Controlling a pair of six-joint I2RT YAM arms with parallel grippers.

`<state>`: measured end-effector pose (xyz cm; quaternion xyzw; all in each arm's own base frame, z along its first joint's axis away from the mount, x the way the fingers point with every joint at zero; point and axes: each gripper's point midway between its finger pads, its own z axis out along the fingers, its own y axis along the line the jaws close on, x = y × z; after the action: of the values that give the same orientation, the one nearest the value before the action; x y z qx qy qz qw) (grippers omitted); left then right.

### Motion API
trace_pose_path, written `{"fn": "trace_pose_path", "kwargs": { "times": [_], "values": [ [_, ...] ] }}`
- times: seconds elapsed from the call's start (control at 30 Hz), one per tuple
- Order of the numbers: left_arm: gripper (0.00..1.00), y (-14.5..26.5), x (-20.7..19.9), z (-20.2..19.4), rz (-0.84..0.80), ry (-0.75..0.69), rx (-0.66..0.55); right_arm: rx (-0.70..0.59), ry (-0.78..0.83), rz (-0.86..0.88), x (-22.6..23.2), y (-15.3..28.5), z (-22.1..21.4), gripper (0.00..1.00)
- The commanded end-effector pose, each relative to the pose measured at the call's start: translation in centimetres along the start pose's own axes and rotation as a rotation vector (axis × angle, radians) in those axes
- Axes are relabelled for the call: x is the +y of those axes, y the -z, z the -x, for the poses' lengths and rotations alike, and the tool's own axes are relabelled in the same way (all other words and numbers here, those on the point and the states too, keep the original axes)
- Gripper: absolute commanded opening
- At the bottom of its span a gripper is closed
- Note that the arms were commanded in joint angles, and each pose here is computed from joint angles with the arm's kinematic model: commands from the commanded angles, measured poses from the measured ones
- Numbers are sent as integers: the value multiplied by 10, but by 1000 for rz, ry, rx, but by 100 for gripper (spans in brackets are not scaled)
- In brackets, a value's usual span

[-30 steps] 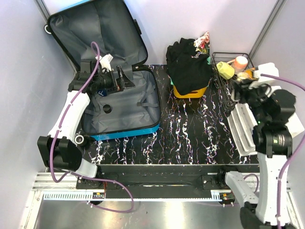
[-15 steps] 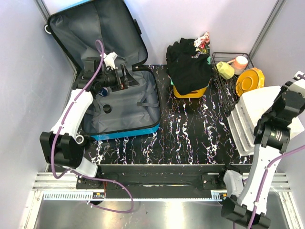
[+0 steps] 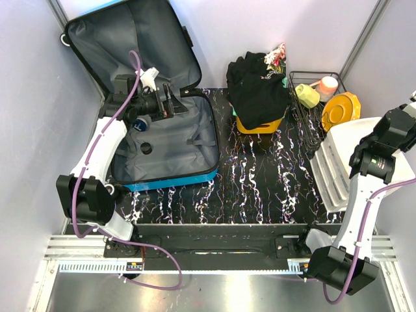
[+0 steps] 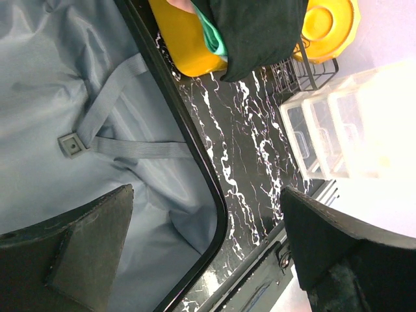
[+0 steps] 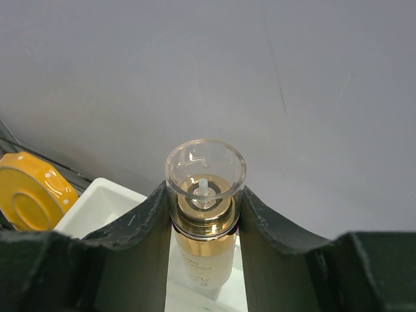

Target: Open, take out, and arrange the luggage

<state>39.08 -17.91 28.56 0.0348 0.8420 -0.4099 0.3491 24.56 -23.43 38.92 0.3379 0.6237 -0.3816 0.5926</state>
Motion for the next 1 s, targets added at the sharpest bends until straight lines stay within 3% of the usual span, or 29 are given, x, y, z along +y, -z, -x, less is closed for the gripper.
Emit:
{"fn": "trace_pose_path", "kwargs": {
  "times": [0.0,0.27,0.47,0.5,0.53,0.63,0.67,0.73,0.77,0.87,0.97],
  "values": [
    [99,10,-2,23,-13,-37,-62,-62,-90,-50,-6,-6,11,0],
    [99,14,9,30,4,-36,-75,-17,-91,-24,7,-15,-17,0],
    [99,17,30,24,42,34,-48,-26,-99,-17,9,-18,-31,9],
    [99,18,33,23,48,36,-50,-33,-100,-13,9,-17,-29,14],
    [99,21,38,24,63,26,-56,-34,-99,-11,9,-16,-28,32],
    [99,26,50,28,109,-7,-67,-51,-109,-2,7,-12,-20,55],
    [99,26,53,27,117,-15,-61,-64,-119,2,6,-11,-11,68],
    [99,36,68,33,133,-17,-55,-65,-117,46,9,-5,-3,77],
    [99,39,72,31,140,-3,-37,-84,-135,61,9,-2,10,87],
    [99,49,86,38,174,-50,-56,-99,-138,143,16,9,34,99],
    [99,65,103,48,250,-125,-90,-127,-113,283,29,27,60,100]
  ]
}}
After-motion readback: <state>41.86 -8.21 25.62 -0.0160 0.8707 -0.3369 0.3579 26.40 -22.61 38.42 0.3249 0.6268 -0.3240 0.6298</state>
